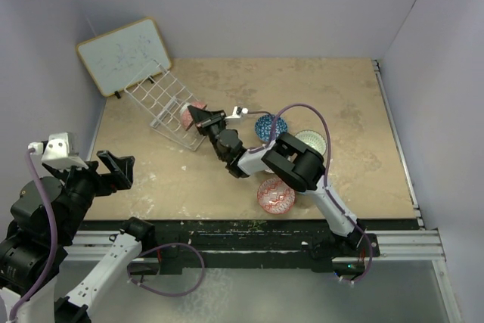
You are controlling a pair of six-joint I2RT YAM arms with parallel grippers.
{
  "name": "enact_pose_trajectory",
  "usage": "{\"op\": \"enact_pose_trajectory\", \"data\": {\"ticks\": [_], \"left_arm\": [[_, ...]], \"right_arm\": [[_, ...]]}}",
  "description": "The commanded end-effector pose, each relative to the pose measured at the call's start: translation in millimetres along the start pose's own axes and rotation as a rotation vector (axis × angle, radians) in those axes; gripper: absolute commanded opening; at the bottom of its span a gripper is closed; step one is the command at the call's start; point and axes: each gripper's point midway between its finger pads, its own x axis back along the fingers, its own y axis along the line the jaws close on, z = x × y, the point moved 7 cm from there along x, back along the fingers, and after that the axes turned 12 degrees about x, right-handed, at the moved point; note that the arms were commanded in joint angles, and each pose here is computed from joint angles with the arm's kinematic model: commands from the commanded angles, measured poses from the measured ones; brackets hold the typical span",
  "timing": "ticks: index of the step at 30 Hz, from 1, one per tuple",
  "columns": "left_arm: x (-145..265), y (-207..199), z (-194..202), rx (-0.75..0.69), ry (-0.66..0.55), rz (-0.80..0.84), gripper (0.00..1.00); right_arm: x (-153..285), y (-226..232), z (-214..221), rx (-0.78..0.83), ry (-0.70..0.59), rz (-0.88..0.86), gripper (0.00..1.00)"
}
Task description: Load the bowls into the dish rack
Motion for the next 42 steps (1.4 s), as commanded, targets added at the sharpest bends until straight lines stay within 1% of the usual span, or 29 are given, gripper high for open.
{"op": "enact_pose_trajectory", "data": {"ticks": [1,4,7,11,14,19,22,26,28,30,32,34,38,40,42], "left_arm": [[0.4,-1.3,-3.6,-0.021,-0.022,0.018,0.99],[2.0,-1.5,-4.7,-0.021,-0.025,0.021,0.99],[4.2,-0.4,-4.8,-0.021,-0.028,0.019,0.99],[6.5,2.4,-3.4,-0.024,-0.028,0.011,0.99],[6.7,3.4,-2.3,-0.024,-0.029,0.009,0.99],[4.7,3.5,-0.7,-0.028,-0.025,0.01,0.99],[3.9,3.5,0.2,-0.027,-0.027,0.013,0.99],[3.5,4.1,1.1,-0.031,-0.024,0.011,0.99],[3.3,4.2,0.9,-0.031,-0.027,0.011,0.99],[3.4,3.9,0.6,-0.031,-0.029,0.013,0.99],[2.9,4.0,0.8,-0.032,-0.029,0.013,0.99],[3.0,3.8,0.8,-0.033,-0.029,0.016,0.99],[2.9,4.9,1.8,-0.04,-0.028,0.013,0.99],[2.0,4.8,2.2,-0.041,-0.026,0.011,0.99],[2.0,4.6,2.4,-0.041,-0.025,0.013,0.99]], "right_arm": [[-16.4,18.1,-9.3,-0.021,-0.014,-0.062,0.02],[-16.8,11.5,-3.9,-0.024,0.004,-0.058,0.08],[-16.1,3.5,-0.4,-0.035,0.01,-0.062,0.09],[-13.3,-0.5,-1.9,-0.047,-0.008,-0.116,0.06],[-10.9,-2.6,-2.6,-0.041,-0.011,-0.162,0.05],[-4.2,-1.2,-4.9,-0.037,-0.034,-0.299,0.05],[-4.2,-3.5,-4.8,-0.049,-0.032,-0.31,0.05],[-5.8,1.8,-5.5,-0.017,-0.034,-0.325,0.04],[-8.7,2.2,-2.7,-0.007,-0.017,-0.312,0.08],[-11.6,0.3,0.0,-0.004,-0.002,-0.288,0.18],[-12.5,-4.8,2.5,-0.015,0.007,-0.264,0.23],[-11.4,-8.7,3.0,-0.028,0.006,-0.259,0.23],[-6.7,-9.1,0.6,-0.052,-0.012,-0.294,0.15],[-7.4,-9.2,-0.2,-0.053,-0.013,-0.292,0.15],[-8.0,-8.3,-0.9,-0.046,-0.015,-0.285,0.2]]}}
